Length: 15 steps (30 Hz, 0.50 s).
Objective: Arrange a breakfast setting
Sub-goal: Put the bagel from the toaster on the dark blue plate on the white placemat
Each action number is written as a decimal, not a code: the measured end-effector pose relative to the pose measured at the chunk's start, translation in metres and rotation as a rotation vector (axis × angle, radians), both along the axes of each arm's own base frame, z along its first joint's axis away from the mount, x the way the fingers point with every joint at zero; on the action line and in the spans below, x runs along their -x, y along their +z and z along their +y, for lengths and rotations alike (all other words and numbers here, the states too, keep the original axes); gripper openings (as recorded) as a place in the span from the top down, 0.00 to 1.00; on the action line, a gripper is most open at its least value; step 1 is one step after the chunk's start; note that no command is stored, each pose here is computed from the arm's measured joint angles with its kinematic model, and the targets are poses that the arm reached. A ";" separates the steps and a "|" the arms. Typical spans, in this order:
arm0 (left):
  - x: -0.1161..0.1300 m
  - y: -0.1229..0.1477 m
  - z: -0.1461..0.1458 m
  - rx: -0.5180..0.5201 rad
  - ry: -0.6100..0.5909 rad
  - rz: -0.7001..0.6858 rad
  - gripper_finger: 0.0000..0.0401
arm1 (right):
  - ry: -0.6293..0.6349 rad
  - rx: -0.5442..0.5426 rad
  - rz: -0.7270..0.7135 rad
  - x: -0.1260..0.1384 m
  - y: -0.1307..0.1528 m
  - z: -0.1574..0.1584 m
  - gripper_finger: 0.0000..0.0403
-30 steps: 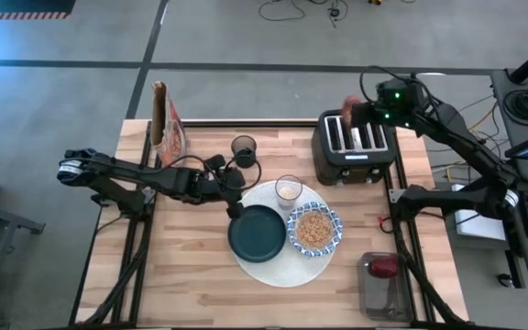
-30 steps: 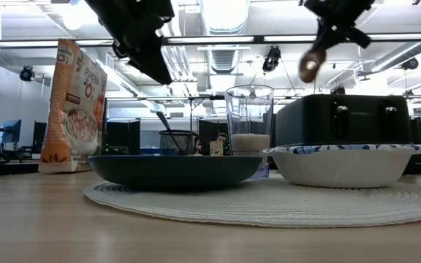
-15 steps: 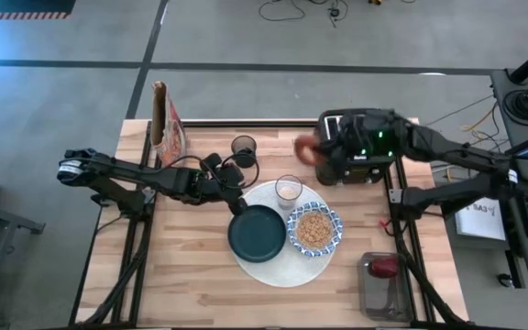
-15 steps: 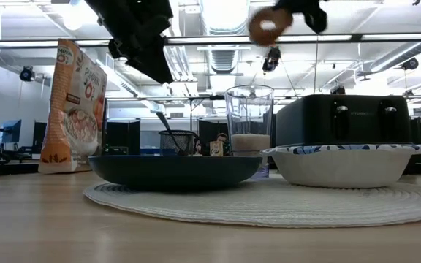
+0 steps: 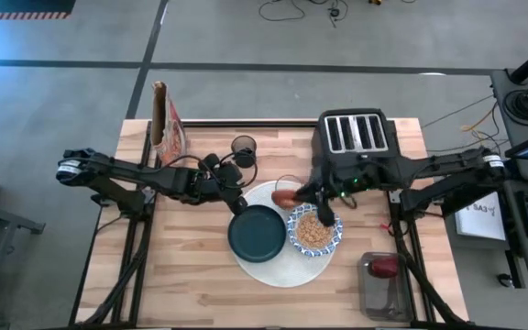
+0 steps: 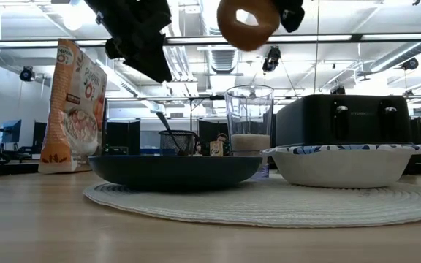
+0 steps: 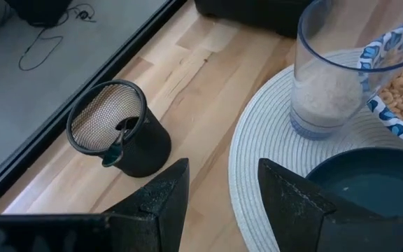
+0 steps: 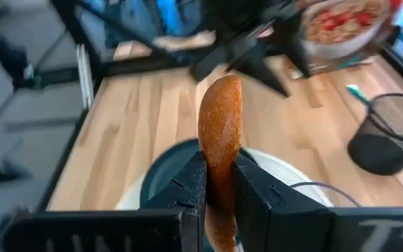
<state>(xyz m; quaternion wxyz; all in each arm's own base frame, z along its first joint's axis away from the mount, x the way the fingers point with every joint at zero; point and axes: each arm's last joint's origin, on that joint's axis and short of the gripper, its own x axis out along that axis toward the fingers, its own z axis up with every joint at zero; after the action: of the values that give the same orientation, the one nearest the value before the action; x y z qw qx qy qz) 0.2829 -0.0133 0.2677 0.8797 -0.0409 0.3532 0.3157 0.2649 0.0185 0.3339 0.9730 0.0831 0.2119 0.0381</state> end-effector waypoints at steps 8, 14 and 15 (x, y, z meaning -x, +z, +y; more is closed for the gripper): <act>0.013 0.009 0.001 -0.002 0.000 0.021 0.61 | 0.119 0.177 0.052 -0.021 -0.026 0.039 0.89; 0.027 0.022 0.003 -0.006 -0.005 0.031 0.61 | 0.026 0.306 0.087 -0.041 -0.054 0.066 0.89; 0.029 0.024 0.003 -0.008 -0.008 0.026 0.61 | 0.019 0.318 0.095 -0.044 -0.060 0.070 0.89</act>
<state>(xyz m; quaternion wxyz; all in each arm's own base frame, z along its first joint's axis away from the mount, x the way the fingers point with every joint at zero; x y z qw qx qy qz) 0.2542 -0.0103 0.2916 0.8764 -0.0317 0.3636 0.3141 0.3092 0.0883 0.2743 0.9624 -0.0723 0.2618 0.0094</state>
